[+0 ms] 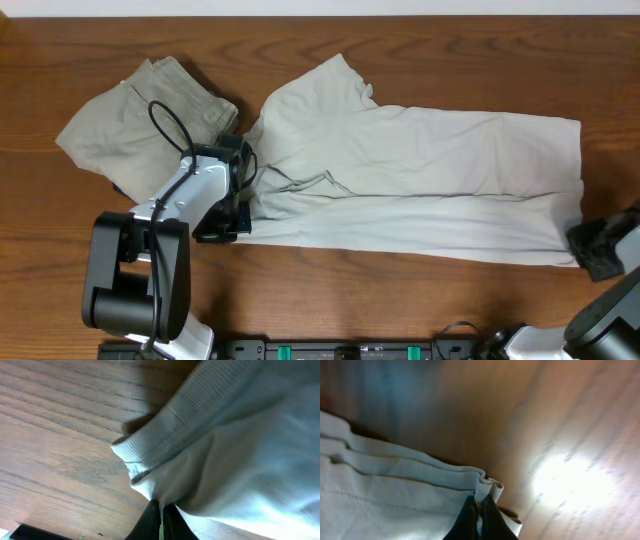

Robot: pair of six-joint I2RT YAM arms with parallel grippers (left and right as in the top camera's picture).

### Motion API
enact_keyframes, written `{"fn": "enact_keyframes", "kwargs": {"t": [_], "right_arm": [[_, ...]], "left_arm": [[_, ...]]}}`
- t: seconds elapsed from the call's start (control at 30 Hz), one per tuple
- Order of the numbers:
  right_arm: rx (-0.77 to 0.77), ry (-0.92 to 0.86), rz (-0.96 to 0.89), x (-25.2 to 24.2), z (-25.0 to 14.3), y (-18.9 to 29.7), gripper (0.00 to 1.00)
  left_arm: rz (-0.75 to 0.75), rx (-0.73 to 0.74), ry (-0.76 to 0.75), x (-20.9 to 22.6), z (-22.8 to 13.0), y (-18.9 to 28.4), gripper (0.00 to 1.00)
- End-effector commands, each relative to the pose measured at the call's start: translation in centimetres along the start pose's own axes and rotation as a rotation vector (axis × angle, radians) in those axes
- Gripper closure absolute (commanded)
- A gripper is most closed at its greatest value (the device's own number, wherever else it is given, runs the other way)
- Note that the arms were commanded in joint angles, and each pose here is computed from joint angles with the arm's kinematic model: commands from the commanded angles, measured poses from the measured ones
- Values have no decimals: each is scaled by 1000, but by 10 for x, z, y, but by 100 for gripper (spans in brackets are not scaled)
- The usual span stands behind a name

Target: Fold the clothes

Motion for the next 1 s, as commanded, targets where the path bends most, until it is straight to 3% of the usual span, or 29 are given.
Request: {"fn": "enact_keyframes", "kwargs": {"t": [0.0, 0.2, 0.27, 0.33, 0.43, 0.53, 0.63, 0.73, 0.87, 0.97], "right_arm": [[-3, -78, -71, -21, 11, -2, 99], [-21, -85, -65, -20, 24, 7, 99], [-18, -85, -64, -19, 25, 9, 99], [-13, -85, -35, -15, 26, 10, 98], [-4, -85, 2, -9, 30, 16, 71], [-8, -81, 20, -6, 37, 32, 60], [-29, -81, 55, 0, 45, 53, 55], [-68, -20, 206, 21, 53, 76, 53], [-87, 74, 411, 53, 47, 102, 53], [-63, 189, 506, 77, 34, 110, 54]], "left_arm": [[31, -1, 16, 5, 1, -2, 94], [40, 13, 14, 6, -2, 0, 94], [41, 15, 14, 7, -1, 2, 75], [40, 13, 15, 7, -1, 7, 64], [36, 8, 16, 9, 0, 21, 44], [27, -5, 18, 11, 2, 40, 43], [-1, -38, 24, 13, 3, 60, 43], [-118, -65, 20, 2, 3, 81, 43], [-351, -130, -54, -29, 12, 103, 65], [-404, -199, -91, -44, 25, 107, 68]]}}
Point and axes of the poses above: each gripper's point midway between its finger pads, its own y axis back along the fingers, its own x axis along the line the jaws close on, z = x × y, the point moved 3 cm from there along y, back along the fingers, and after that the axes turned 14 degrees about y, right-handed, at the moved point
